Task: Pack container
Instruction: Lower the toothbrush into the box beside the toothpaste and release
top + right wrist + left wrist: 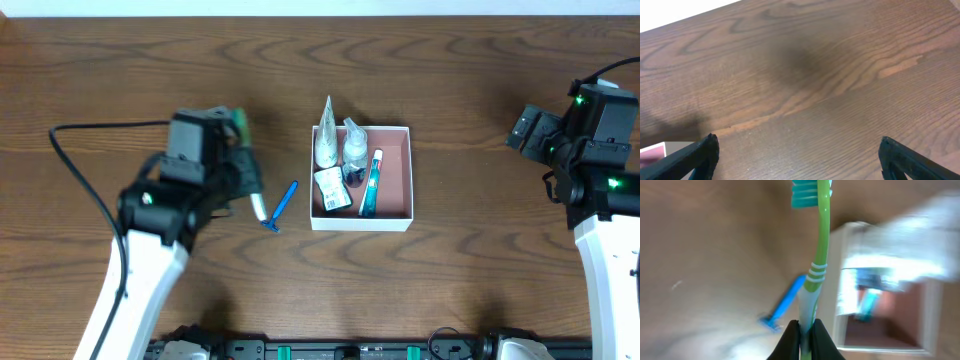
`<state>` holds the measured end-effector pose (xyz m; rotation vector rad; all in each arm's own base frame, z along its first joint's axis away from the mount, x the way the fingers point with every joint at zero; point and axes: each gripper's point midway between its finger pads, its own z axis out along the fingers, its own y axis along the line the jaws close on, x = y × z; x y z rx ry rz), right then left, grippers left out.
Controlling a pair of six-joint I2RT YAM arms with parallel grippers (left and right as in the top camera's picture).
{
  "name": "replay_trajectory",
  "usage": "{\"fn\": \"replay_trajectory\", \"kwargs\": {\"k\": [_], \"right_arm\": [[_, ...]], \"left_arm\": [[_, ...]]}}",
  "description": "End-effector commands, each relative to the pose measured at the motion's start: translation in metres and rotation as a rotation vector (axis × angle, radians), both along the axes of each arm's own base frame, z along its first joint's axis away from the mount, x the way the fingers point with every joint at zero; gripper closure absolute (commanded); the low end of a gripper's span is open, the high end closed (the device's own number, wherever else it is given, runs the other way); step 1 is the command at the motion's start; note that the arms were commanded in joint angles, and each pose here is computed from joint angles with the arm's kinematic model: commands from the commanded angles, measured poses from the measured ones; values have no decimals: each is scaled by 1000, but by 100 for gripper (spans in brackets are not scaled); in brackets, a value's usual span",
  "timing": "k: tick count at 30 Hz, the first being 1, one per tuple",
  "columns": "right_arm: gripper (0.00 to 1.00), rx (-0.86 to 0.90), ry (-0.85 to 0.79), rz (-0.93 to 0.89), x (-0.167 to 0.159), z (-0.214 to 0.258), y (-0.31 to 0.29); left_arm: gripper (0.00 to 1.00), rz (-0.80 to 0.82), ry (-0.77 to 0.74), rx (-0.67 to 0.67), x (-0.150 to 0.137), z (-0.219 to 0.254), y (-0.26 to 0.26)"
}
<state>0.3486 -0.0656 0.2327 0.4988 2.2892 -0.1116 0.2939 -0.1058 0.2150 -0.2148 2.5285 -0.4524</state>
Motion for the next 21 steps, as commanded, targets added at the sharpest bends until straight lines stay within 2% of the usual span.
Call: {"fn": "replay_trajectory", "kwargs": {"k": [1,7,12,16,21], "right_arm": [[1,3,-11,-19,0,4,-3],[1,3,-11,-19,0,4,-3],[1,3,-11,-19,0,4,-3],[1,3,-11,-19,0,4,-3],[1,3,-11,-19,0,4,-3]], "left_arm": [[94,-124,-130,-21,-9,34,-41],[94,-149,-308,30,-14,53,-104],[94,-148,-398,89,-9,42,-157],[94,-181,-393,123,-2,9,-194],[94,-158,-317,162,10,-44,-211]]}}
